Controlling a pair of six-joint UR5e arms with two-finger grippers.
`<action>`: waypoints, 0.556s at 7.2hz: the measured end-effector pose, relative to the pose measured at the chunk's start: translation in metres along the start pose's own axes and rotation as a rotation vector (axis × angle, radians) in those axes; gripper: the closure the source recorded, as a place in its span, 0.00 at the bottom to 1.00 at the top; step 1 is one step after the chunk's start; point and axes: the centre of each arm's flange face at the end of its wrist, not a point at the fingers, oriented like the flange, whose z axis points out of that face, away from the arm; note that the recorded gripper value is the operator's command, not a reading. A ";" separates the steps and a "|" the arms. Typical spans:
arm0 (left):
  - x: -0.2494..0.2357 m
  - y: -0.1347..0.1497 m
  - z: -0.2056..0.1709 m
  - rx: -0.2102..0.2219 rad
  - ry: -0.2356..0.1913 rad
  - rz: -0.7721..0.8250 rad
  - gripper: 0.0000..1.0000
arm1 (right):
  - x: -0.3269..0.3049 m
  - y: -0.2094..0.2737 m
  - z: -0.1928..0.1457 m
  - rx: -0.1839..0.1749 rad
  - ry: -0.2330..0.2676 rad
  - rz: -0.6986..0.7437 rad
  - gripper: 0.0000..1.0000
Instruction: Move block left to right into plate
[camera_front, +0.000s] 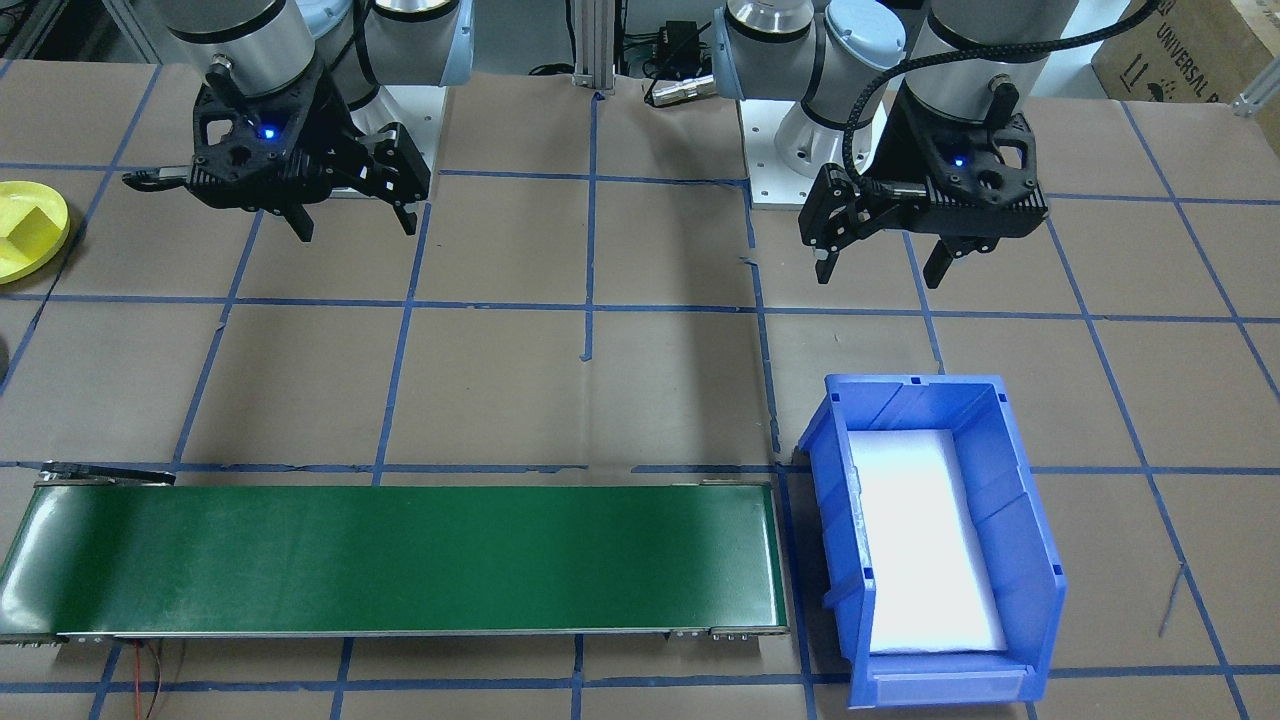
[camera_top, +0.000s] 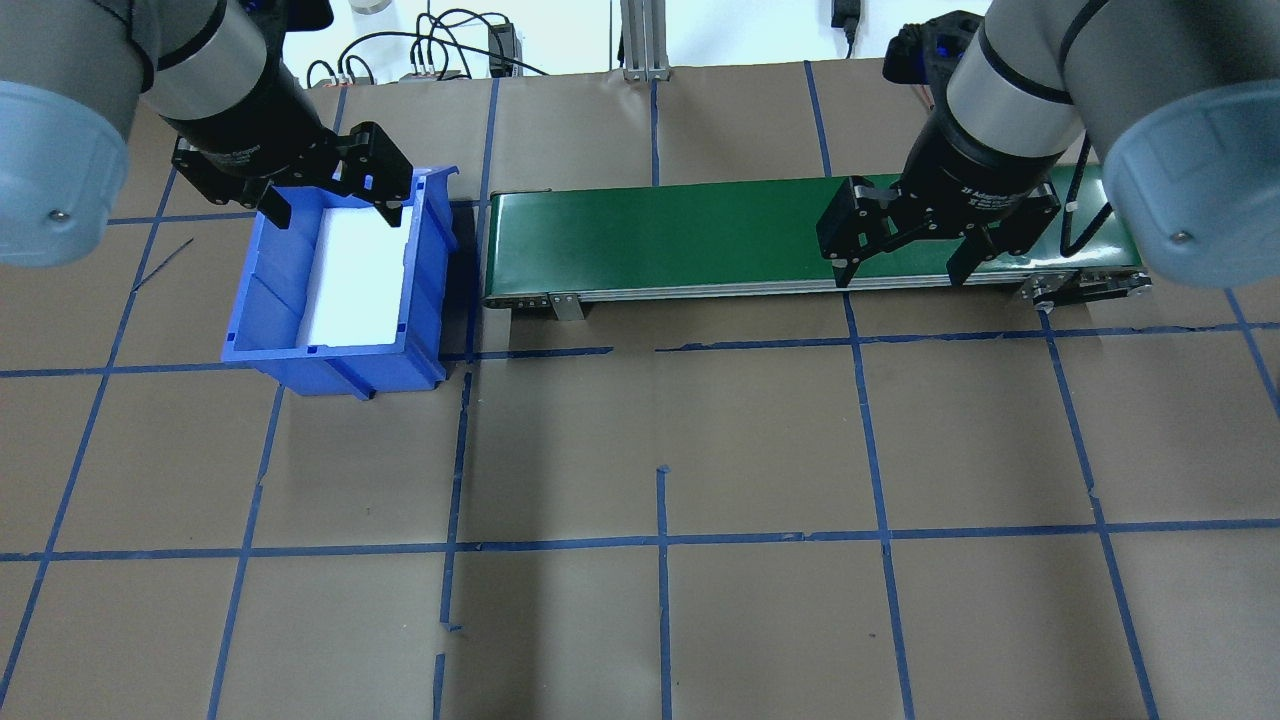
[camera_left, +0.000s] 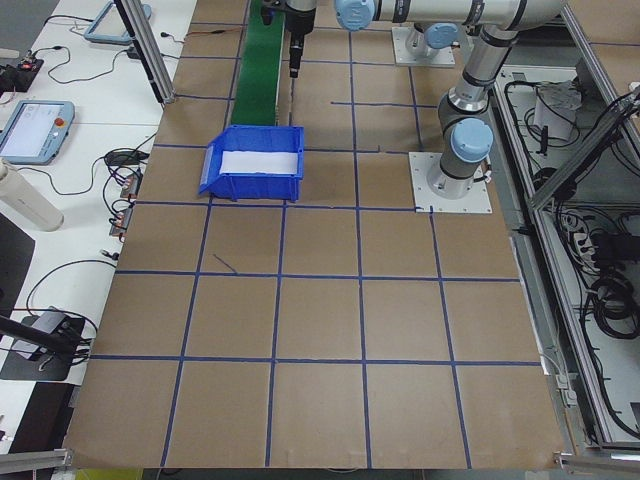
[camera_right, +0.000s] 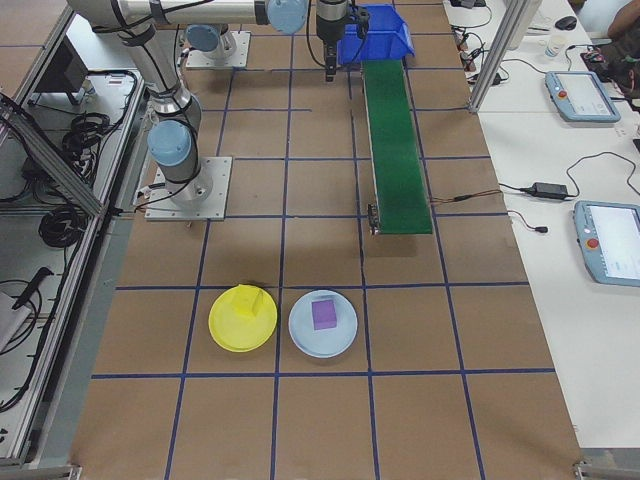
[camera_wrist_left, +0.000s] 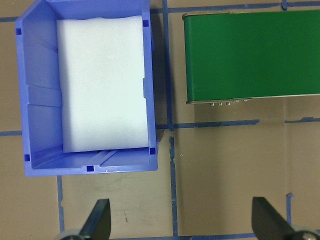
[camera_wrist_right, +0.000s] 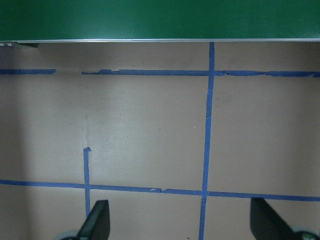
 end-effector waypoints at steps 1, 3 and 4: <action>0.000 0.000 -0.001 0.003 0.003 0.000 0.00 | 0.001 0.000 -0.001 0.002 0.006 0.000 0.00; 0.001 -0.001 -0.002 0.004 0.005 0.001 0.00 | 0.001 0.000 -0.002 0.006 0.011 -0.001 0.00; 0.001 -0.001 -0.002 0.004 0.005 0.001 0.00 | 0.001 0.001 -0.002 0.004 0.012 -0.001 0.00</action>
